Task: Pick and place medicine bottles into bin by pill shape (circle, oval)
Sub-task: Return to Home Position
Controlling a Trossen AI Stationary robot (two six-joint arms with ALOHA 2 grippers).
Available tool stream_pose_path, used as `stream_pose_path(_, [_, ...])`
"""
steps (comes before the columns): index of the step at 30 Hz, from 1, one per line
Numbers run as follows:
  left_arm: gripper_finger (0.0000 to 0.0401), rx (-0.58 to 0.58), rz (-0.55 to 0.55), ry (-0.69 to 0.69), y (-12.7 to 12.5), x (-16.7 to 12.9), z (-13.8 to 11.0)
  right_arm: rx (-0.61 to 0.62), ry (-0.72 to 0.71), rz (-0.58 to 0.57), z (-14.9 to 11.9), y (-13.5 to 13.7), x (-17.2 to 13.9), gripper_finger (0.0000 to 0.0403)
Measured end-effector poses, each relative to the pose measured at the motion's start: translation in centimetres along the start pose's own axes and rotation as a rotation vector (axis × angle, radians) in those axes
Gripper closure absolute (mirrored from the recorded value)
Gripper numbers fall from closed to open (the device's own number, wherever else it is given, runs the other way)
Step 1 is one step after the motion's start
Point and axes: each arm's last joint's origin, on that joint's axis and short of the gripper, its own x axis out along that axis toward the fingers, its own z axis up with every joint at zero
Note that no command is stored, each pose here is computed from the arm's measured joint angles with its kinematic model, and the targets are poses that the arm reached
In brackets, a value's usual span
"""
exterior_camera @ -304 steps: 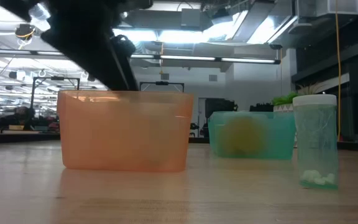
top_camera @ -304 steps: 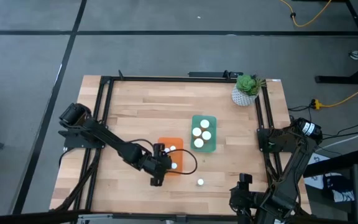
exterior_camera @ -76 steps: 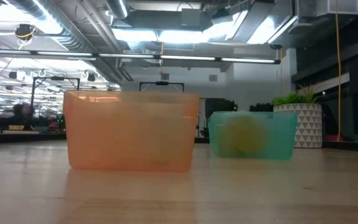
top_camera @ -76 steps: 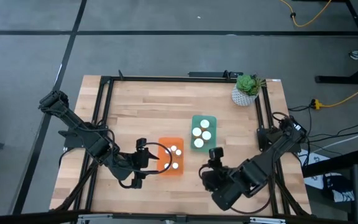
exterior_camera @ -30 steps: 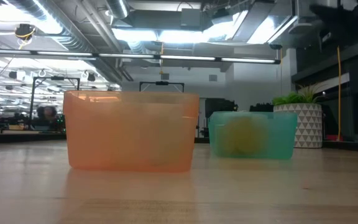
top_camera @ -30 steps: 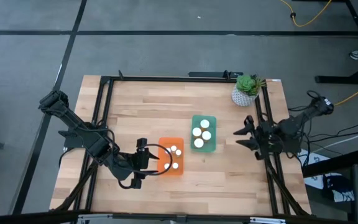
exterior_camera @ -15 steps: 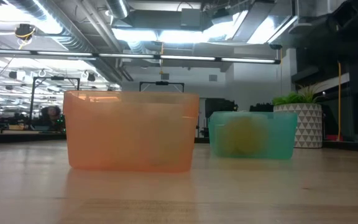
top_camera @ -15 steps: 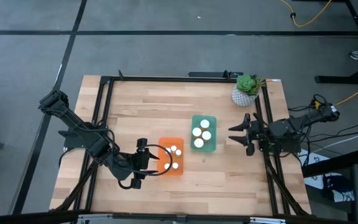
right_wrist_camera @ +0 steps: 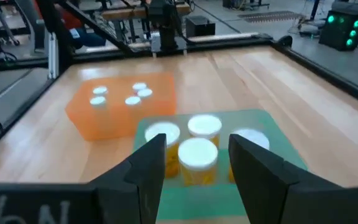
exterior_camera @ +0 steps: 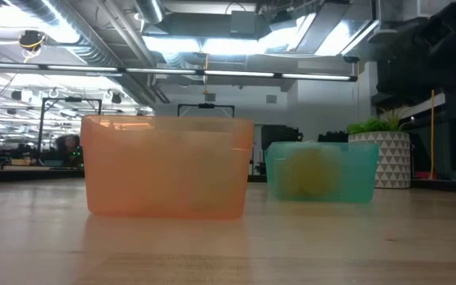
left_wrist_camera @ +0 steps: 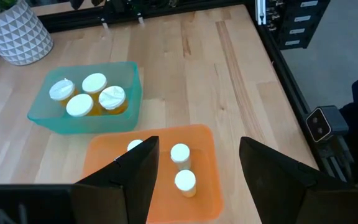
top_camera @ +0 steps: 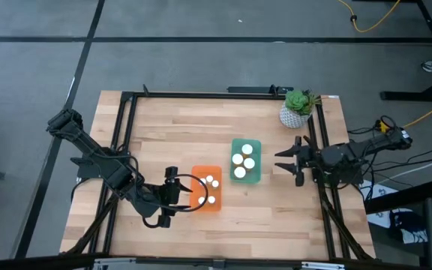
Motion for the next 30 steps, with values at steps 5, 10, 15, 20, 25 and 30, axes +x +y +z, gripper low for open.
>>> stream_pose_path(5, [0.0184,-0.01,0.004,-0.007,0.0,0.0,0.1,0.008,0.051,-0.018,-2.2,-0.3,0.5,0.0226])
stream_pose_path(10, [0.0184,-0.027,-0.004,-0.047,0.0,0.1,0.5,0.0,0.03,0.012,-2.5,-0.2,0.7,0.0226])
stream_pose_path(15, [0.0184,-0.037,0.023,-0.079,1.0,1.0,0.8,-0.031,0.025,0.013,-2.4,-0.2,0.7,0.0226])
stream_pose_path(20, [0.0184,-0.053,0.063,-0.022,3.0,3.2,-1.4,-0.031,0.024,0.013,-2.4,-0.2,0.7,0.0226])
stream_pose_path(25, [0.0184,-0.135,0.037,-0.034,5.8,3.2,-2.1,-0.031,0.024,0.013,-2.4,-0.2,0.7,0.0226])
stream_pose_path(30, [0.0184,-0.17,0.045,-0.089,8.3,0.5,-3.3,-0.032,0.024,0.013,-2.4,-0.2,0.7,0.0226])
